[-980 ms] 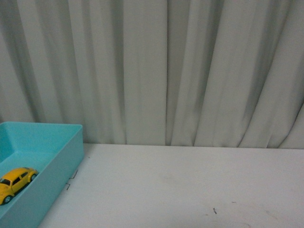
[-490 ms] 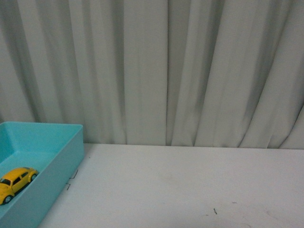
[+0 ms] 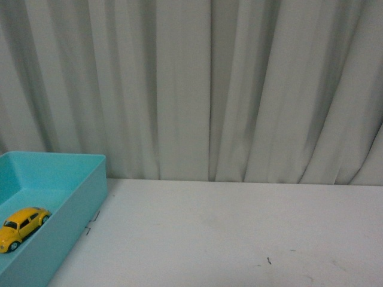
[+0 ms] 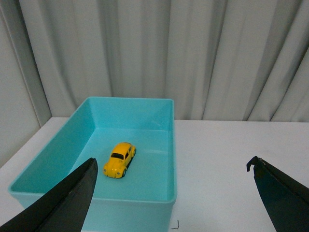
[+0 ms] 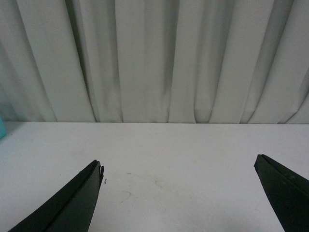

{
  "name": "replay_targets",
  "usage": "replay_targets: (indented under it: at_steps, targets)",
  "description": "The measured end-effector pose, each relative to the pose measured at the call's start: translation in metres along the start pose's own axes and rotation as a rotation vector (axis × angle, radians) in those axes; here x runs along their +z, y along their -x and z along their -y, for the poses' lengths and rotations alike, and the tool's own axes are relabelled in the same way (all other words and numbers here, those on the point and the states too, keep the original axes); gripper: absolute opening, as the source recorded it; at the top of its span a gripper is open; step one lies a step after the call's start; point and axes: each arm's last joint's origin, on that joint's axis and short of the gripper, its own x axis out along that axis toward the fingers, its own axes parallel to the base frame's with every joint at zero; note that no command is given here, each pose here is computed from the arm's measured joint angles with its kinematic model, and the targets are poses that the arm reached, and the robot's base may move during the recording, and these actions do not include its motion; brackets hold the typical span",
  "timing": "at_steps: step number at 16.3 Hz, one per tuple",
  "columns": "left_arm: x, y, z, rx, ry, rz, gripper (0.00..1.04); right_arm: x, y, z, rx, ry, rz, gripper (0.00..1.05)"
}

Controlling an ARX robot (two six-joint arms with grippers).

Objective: Wind up and store yellow beetle toy

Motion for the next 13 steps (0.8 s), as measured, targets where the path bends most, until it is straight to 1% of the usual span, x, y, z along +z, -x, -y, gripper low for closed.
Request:
replay_targets:
  at_steps: [13]
  targets:
    - [0.0003,0.0000,0.0000,0.000,0.000,0.003,0.98,0.0003,0.0000,0.0000,0.000,0.000,0.003,0.98]
